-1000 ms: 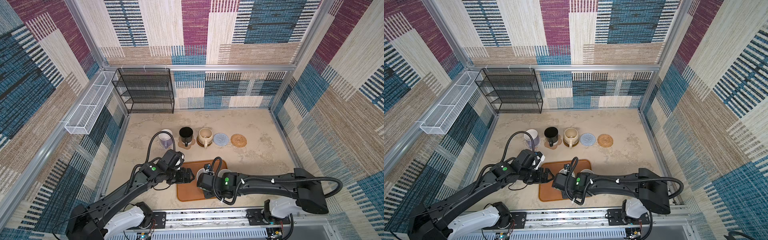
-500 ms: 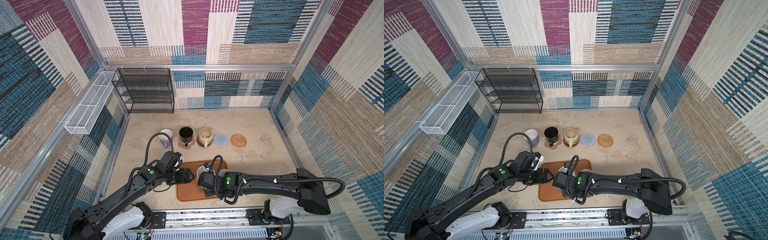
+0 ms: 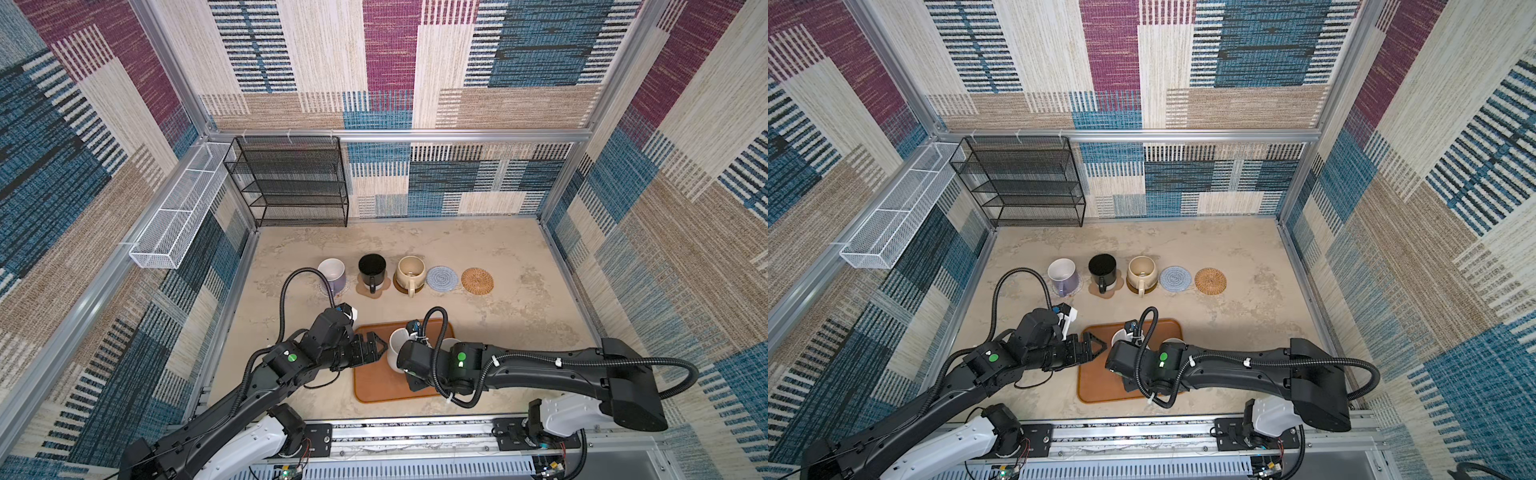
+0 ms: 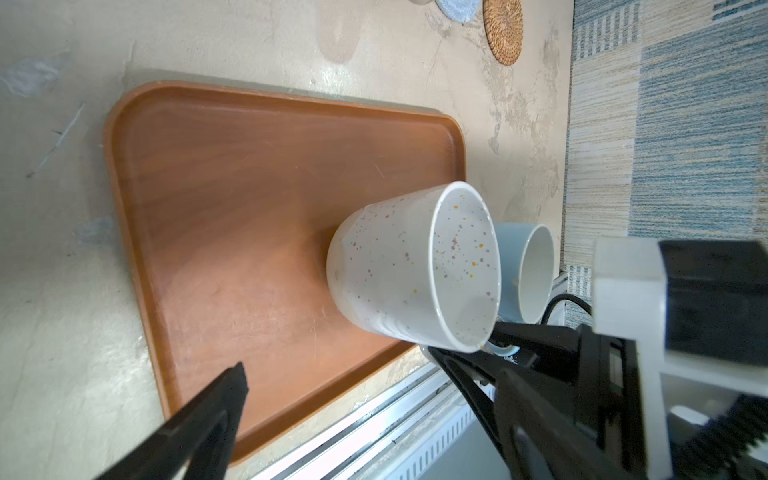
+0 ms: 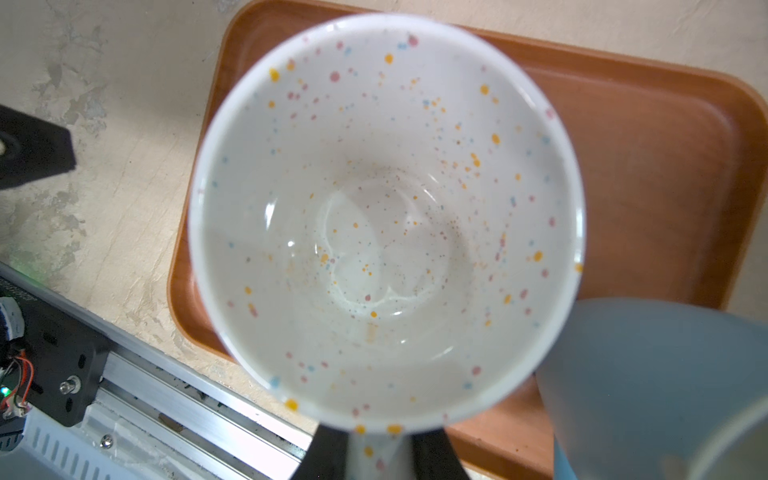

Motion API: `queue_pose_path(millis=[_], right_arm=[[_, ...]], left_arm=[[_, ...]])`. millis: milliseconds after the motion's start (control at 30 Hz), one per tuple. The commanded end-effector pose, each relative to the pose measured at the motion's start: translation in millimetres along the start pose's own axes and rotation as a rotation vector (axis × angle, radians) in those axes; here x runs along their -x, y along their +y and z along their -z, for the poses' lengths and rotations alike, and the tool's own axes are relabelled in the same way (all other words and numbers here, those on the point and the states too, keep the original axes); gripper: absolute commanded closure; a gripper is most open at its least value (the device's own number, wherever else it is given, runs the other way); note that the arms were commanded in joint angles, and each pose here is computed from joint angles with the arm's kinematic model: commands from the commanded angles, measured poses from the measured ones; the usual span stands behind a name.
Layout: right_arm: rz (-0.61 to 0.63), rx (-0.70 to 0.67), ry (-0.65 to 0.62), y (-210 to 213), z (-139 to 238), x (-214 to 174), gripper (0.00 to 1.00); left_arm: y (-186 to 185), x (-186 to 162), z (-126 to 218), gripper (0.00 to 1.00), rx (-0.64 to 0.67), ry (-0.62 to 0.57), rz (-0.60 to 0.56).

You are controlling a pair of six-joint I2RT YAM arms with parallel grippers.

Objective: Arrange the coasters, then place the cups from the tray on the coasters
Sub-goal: 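Lift the white speckled mug off the tray with the right gripper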

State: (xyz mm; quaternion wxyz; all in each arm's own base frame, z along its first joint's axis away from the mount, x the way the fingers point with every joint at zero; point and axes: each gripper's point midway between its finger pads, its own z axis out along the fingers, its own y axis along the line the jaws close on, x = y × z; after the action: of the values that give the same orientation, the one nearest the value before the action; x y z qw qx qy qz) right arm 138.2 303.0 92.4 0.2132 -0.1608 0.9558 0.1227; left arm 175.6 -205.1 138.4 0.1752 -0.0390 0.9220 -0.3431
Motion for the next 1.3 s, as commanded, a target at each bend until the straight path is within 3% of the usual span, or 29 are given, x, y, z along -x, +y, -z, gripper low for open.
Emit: queue_pose_path(millis=[0, 100, 200, 333, 567, 833, 967, 1267], right_arm=[[0.016, -0.039, 0.002, -1, -8, 1, 1.0], [0.025, -0.101, 0.034, -11, -14, -8, 1.0], [0.026, -0.059, 0.046, -4, -17, -11, 0.98], [0.027, -0.045, 0.044, 3, -16, -7, 0.73], [0.03, -0.043, 0.019, 11, -17, 5, 0.63], [0.028, -0.065, 0.003, 5, -22, 10, 0.81], [0.048, -0.042, -0.024, 8, -20, 15, 1.0], [0.066, -0.046, -0.116, 9, 0, 39, 1.0]], left_arm=[[-6, 2, -5, 0.05, -0.046, -0.005, 0.025], [-4, 1, -6, 0.05, -0.035, -0.003, 0.027], [0, 1, -5, 0.05, -0.021, -0.008, 0.026], [2, 2, -3, 0.05, -0.014, -0.02, 0.027], [6, 1, -2, 0.05, 0.003, -0.025, 0.028], [11, -1, -1, 0.05, 0.018, -0.03, 0.029], [12, 0, 0, 0.05, 0.021, -0.035, 0.026], [6, 4, 0, 0.06, -0.004, -0.05, 0.032]])
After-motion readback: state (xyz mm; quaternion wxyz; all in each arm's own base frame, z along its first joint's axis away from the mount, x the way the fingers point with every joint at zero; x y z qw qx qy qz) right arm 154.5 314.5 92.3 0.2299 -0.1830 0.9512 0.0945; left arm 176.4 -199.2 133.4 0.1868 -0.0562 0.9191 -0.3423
